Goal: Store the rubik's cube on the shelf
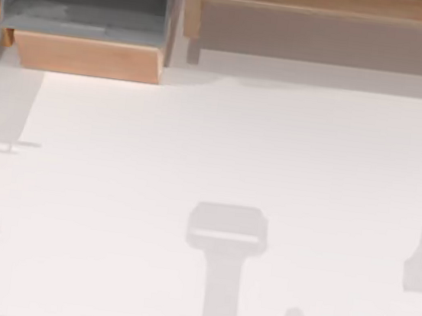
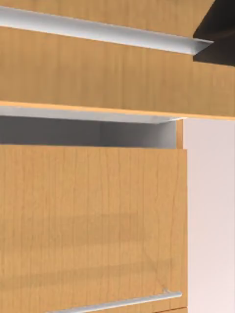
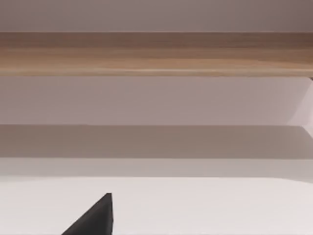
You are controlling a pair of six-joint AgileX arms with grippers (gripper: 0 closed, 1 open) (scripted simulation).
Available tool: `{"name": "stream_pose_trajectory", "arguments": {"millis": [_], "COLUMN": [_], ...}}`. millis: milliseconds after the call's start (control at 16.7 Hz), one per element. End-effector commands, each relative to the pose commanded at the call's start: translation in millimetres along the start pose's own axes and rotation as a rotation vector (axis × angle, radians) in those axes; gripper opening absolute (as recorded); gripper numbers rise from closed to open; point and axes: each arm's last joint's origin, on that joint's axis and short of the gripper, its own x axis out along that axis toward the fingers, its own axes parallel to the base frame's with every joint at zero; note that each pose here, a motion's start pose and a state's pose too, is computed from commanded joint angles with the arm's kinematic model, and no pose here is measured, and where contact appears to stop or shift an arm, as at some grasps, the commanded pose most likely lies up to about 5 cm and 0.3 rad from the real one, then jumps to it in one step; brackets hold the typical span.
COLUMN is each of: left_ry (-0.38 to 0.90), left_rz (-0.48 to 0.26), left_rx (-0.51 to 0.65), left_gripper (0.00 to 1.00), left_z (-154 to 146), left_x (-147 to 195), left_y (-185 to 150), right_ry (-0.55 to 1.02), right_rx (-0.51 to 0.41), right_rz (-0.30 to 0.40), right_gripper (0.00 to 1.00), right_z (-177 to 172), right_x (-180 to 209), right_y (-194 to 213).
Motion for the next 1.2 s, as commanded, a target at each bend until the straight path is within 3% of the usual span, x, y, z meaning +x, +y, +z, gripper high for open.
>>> {"name": "stream_pose_trajectory", "arguments": {"millis": [660,1200], "left_ry": [0.0,-0.002], "left_rz": [0.0,0.0], "left_rx": [0.0,0.0], "left_gripper": [0.98,1.0], "left_z": [0.0,0.4], "left_x": [0.0,0.6], "left_y": [0.0,0.1], "right_ry": [0.0,0.0], "right_rx": [0.0,0.0], "right_rz": [0.0,0.0], "right_gripper": [1.0,1.0], "right_z": [0.0,0.0], "right_x": [0.0,0.0], "right_y": [0.0,0.0]}}
